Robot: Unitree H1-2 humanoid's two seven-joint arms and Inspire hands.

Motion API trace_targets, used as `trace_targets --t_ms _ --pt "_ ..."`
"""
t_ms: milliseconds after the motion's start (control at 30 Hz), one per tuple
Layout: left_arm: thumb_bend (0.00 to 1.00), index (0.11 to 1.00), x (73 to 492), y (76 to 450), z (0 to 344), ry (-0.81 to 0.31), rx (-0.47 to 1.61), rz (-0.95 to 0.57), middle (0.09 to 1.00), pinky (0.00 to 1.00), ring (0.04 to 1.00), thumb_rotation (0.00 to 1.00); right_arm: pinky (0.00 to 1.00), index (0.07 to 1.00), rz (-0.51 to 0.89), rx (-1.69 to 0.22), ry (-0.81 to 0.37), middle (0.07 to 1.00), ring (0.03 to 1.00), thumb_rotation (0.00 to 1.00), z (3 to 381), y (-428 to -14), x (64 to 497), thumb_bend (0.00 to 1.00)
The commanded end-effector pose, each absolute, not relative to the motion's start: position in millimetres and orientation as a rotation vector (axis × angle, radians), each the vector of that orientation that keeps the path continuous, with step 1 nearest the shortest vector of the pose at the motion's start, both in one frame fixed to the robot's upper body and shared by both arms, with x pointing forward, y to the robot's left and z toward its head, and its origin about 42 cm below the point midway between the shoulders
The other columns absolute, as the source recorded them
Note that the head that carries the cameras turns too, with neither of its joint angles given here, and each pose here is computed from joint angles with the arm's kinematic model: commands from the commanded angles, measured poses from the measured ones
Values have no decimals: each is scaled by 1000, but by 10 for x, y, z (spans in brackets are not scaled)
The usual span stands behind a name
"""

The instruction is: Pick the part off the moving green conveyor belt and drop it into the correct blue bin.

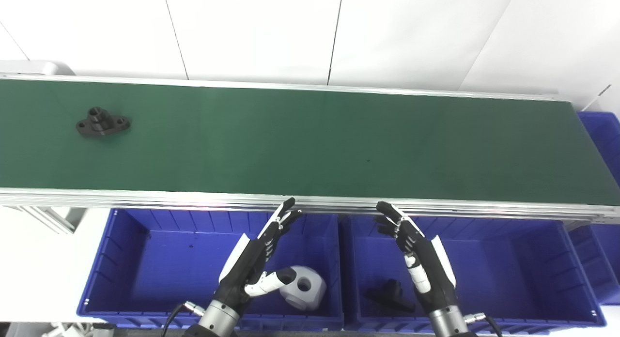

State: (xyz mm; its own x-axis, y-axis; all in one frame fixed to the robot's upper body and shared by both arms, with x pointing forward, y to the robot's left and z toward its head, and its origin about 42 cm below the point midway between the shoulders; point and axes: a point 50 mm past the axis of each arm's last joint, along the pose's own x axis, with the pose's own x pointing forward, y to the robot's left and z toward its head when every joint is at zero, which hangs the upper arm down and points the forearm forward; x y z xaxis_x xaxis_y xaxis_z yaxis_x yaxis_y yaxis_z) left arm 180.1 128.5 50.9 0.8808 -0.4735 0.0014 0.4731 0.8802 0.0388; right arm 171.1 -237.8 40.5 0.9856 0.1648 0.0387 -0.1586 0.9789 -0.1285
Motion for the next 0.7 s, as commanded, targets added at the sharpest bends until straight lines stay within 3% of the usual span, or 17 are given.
trace_targets --t_ms 0,667 --pt "1000 985 1868 1264 621 -82 31 -482 940 977 968 791 799 872 163 -116 -142 886 843 1000 537 -2378 1737 918" --pt "996 978 1849 1247 643 -95 26 -475 940 958 962 763 775 855 176 -154 -128 864 823 989 497 -2416 1751 890"
